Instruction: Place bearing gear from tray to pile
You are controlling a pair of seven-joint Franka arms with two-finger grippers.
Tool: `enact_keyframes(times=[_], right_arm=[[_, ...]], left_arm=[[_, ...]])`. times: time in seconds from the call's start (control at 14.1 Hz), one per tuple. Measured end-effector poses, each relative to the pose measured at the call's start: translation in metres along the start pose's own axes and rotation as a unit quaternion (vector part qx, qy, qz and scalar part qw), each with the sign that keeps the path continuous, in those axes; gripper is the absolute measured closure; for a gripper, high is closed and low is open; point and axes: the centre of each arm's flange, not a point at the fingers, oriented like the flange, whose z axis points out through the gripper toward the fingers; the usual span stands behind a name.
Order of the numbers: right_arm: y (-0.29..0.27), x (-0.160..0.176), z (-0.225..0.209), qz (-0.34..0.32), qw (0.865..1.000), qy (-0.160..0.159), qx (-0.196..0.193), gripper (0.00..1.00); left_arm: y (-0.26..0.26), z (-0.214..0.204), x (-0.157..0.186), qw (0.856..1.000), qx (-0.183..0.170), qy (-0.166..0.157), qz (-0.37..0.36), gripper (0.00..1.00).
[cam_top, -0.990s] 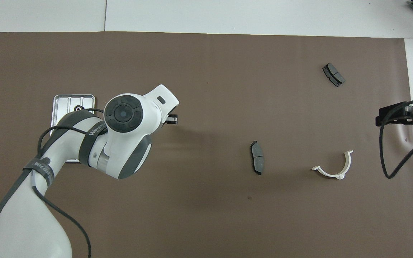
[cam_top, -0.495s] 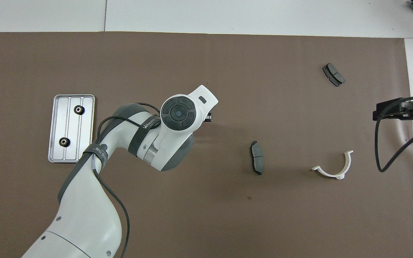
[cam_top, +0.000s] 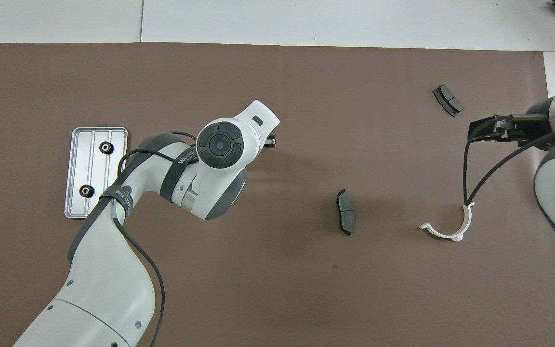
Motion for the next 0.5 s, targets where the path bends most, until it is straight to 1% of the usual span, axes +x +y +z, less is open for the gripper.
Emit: enact_keyframes(times=[0.21, 0.5], right_arm=[[-0.028, 0.018, 0.039, -0.009, 1.000, 0.011, 0.003, 0.00], [-0.062, 0.031, 0.080, 0.000, 1.000, 0.022, 0.022, 0.00]], left_arm=[[-0.007, 0.004, 0.006, 1.000, -0.005, 0.011, -0.006, 0.76], [-0.010, 0.013, 0.004, 1.000, -0.002, 0.005, -0.008, 0.76]])
